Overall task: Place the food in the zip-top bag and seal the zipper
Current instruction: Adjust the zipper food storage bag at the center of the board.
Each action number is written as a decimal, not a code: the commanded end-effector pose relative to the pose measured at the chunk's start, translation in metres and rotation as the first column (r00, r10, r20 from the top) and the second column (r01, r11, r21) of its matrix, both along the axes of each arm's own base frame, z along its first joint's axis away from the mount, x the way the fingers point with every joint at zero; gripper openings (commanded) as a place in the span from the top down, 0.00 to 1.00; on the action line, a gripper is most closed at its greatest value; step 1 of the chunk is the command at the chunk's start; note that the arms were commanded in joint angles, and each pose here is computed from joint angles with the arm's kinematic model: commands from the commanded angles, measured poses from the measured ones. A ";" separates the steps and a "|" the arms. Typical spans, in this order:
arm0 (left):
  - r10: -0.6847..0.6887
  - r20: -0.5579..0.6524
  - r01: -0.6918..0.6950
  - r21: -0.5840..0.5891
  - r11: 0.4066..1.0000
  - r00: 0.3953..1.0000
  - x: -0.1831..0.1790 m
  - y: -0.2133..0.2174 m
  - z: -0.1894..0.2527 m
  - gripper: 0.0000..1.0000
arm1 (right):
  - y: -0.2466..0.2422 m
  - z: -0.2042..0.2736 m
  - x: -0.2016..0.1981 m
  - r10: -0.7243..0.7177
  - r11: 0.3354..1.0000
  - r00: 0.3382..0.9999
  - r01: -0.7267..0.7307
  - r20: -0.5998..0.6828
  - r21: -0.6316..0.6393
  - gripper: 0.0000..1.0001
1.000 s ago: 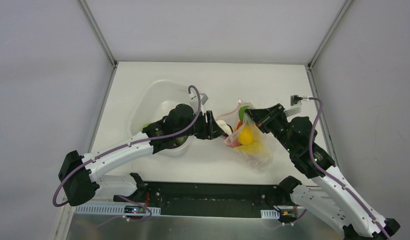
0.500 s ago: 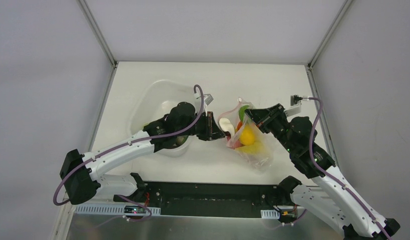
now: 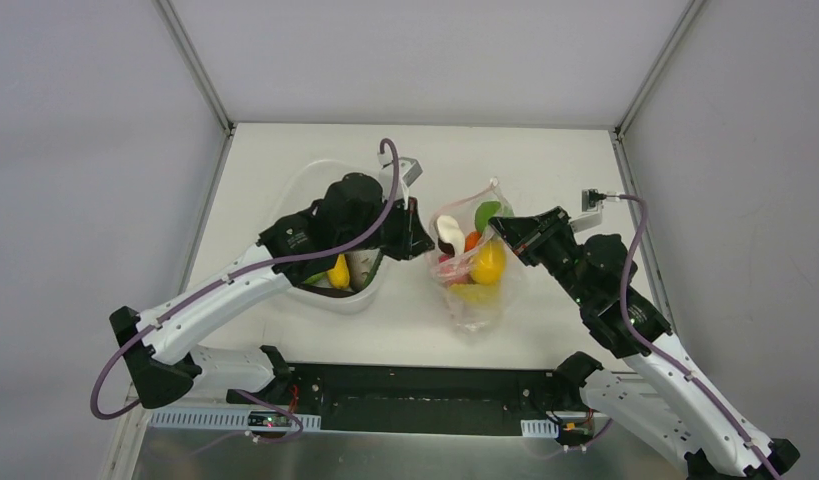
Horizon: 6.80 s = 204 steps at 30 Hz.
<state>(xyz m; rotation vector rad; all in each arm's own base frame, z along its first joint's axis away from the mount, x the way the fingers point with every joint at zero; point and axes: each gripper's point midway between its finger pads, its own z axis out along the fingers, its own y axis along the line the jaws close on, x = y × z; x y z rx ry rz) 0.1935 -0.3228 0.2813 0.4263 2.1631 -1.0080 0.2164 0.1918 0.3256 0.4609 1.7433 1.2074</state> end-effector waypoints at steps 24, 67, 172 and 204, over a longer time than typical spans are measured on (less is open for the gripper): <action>-0.199 0.202 0.175 0.134 0.975 0.959 -0.012 0.014 0.059 1.00 | -0.002 0.058 -0.023 0.167 0.968 0.926 -0.089 0.338 -0.236 0.52; -0.161 0.082 0.152 0.103 0.983 0.984 0.047 0.025 0.076 1.00 | -0.011 -0.017 -0.044 0.582 0.811 0.398 -0.230 0.709 -0.537 0.32; -0.454 0.707 0.274 0.362 0.891 0.542 0.020 0.083 0.023 0.22 | 0.041 -0.012 -0.021 0.533 0.773 0.612 -0.069 0.585 -0.631 1.00; -0.400 0.751 0.277 0.294 0.915 0.525 -0.017 0.086 0.051 1.00 | 0.002 0.011 -0.008 0.373 0.823 0.709 0.044 0.598 -0.566 1.00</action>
